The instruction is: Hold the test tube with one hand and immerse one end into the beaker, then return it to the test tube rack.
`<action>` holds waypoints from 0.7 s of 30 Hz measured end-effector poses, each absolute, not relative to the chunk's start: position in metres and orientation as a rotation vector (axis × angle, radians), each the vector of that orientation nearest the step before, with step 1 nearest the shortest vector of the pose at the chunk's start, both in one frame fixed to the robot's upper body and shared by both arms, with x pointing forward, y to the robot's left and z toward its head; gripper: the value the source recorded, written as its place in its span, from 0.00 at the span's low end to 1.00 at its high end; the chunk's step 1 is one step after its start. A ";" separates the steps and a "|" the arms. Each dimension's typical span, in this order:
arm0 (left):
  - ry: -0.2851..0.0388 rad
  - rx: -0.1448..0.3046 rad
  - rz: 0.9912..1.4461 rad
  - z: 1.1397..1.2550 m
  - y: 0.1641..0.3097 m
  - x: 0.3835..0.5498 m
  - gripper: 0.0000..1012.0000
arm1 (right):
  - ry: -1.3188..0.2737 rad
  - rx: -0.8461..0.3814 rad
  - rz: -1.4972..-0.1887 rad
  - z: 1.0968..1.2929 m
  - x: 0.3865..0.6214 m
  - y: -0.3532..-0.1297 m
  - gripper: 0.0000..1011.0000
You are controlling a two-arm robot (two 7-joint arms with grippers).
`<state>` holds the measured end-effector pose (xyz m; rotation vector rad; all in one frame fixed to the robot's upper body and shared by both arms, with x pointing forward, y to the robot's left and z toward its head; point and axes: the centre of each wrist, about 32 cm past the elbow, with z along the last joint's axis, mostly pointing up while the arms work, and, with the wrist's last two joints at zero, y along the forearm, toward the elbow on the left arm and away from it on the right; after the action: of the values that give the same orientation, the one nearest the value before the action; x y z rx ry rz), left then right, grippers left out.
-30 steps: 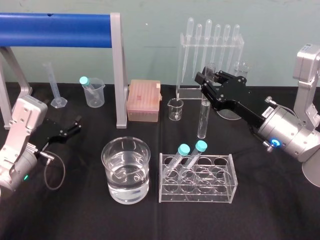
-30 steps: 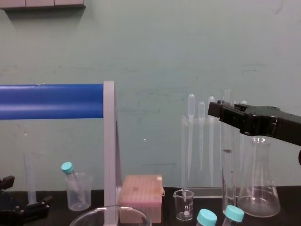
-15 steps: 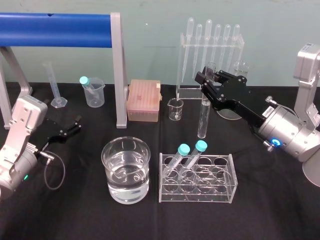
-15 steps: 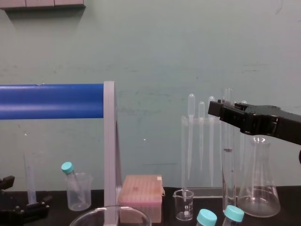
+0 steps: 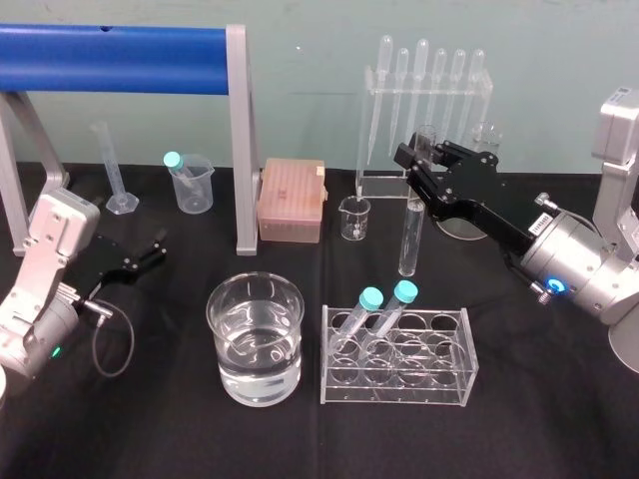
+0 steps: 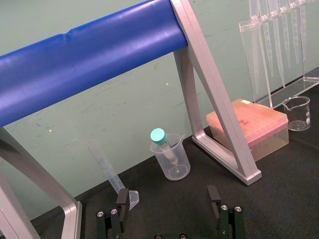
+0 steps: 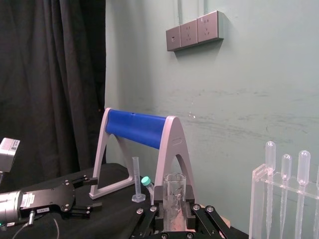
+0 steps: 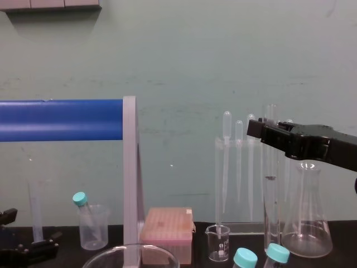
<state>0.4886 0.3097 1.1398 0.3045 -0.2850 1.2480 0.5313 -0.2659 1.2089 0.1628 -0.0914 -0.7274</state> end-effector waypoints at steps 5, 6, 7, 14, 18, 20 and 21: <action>-0.285 0.304 1.248 1.140 0.310 0.489 0.99 | -0.092 0.163 -0.727 1.209 0.531 -0.266 0.22; -0.285 0.304 1.248 1.140 0.310 0.489 0.99 | -0.092 0.163 -0.727 1.209 0.531 -0.266 0.22; -0.285 0.304 1.248 1.140 0.310 0.489 0.99 | -0.092 0.163 -0.727 1.209 0.531 -0.266 0.22; -0.285 0.304 1.248 1.140 0.310 0.489 0.99 | -0.091 0.163 -0.727 1.209 0.531 -0.266 0.22; -0.285 0.304 1.248 1.140 0.310 0.489 0.99 | -0.092 0.163 -0.727 1.209 0.531 -0.266 0.22; -0.285 0.304 1.248 1.140 0.310 0.489 0.99 | -0.092 0.163 -0.727 1.209 0.531 -0.266 0.22; -0.285 0.304 1.248 1.140 0.310 0.489 0.99 | -0.092 0.163 -0.727 1.209 0.531 -0.266 0.22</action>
<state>0.4886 0.3097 1.1398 0.3045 -0.2852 1.2480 0.5313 -0.2659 1.2089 0.1630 -0.0916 -0.7273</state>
